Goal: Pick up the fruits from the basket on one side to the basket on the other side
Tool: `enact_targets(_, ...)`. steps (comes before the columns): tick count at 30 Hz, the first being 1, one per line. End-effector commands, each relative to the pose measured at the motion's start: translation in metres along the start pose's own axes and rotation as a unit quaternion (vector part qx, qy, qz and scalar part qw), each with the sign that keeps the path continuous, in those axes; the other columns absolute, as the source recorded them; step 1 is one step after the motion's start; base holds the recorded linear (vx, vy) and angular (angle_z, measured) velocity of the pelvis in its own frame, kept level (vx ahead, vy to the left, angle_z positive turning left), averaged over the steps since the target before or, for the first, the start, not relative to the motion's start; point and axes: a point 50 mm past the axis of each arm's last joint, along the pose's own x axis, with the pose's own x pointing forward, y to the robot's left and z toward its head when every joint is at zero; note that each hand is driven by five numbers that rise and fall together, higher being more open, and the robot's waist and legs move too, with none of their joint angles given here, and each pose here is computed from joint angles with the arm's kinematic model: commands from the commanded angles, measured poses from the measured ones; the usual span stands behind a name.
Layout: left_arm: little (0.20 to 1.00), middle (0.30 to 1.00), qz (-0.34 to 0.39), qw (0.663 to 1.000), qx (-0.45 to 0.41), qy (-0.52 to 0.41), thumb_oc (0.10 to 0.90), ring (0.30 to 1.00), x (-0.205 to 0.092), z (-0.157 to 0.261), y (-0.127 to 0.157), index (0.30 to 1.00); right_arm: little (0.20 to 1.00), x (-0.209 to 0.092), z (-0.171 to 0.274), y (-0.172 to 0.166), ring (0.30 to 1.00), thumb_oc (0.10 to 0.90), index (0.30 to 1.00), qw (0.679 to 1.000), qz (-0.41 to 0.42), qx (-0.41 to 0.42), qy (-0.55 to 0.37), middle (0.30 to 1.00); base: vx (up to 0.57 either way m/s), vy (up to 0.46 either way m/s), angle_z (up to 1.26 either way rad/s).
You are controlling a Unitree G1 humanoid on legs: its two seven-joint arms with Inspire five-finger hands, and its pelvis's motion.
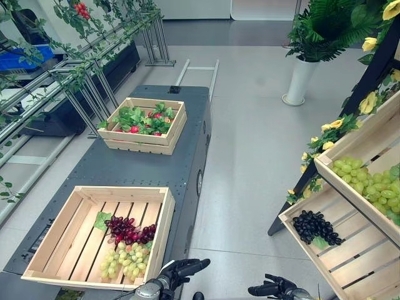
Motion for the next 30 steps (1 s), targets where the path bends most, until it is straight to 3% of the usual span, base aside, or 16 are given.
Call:
enact_targets(1, 0.900, 0.900, 0.000, 0.997, 0.012, -0.079, 0.800, 0.900, 0.011, 0.047, 0.001, 0.900, 0.900, 0.001, 0.021, -0.003, 0.900, 0.800, 0.900, 0.999, 0.003, -0.030, -0.027, 0.900, 0.00, 0.000, 0.00)
enact_targets(8, 0.900, 0.900, 0.028, 0.983, 0.001, -0.184, 0.800, 0.900, 0.005, 0.077, 0.006, 0.900, 0.900, 0.001, 0.020, -0.002, 0.900, 0.800, 0.900, 0.999, 0.004, -0.036, -0.023, 0.900, 0.00, 0.000, 0.00)
enact_targets(14, 0.900, 0.900, 0.085, 0.938, -0.002, -0.337, 0.800, 0.900, -0.019, 0.134, 0.020, 0.900, 0.900, -0.001, 0.021, -0.005, 0.900, 0.800, 0.900, 0.999, 0.006, -0.037, -0.024, 0.900, 0.00, 0.000, 0.00)
enact_targets(19, 0.900, 0.900, 0.133, 0.907, -0.002, -0.400, 0.800, 0.900, -0.035, 0.158, 0.031, 0.900, 0.900, -0.001, 0.016, -0.008, 0.900, 0.800, 0.900, 0.999, 0.007, -0.041, -0.018, 0.900, 0.01, -0.002, 0.00)
enact_targets(23, 0.900, 0.900, 0.223, 0.864, 0.043, -0.450, 0.800, 0.900, -0.058, 0.179, 0.049, 0.900, 0.900, -0.003, 0.006, -0.014, 0.900, 0.800, 0.900, 0.999, 0.005, -0.047, -0.008, 0.900, 0.04, -0.008, 0.01)
enact_targets(30, 0.900, 0.900, 0.364, 0.807, 0.154, -0.439, 0.800, 0.900, -0.087, 0.182, 0.087, 0.900, 0.900, -0.007, -0.002, -0.026, 0.900, 0.800, 0.900, 0.998, 0.005, -0.065, -0.001, 0.900, 0.02, 0.011, 0.08)
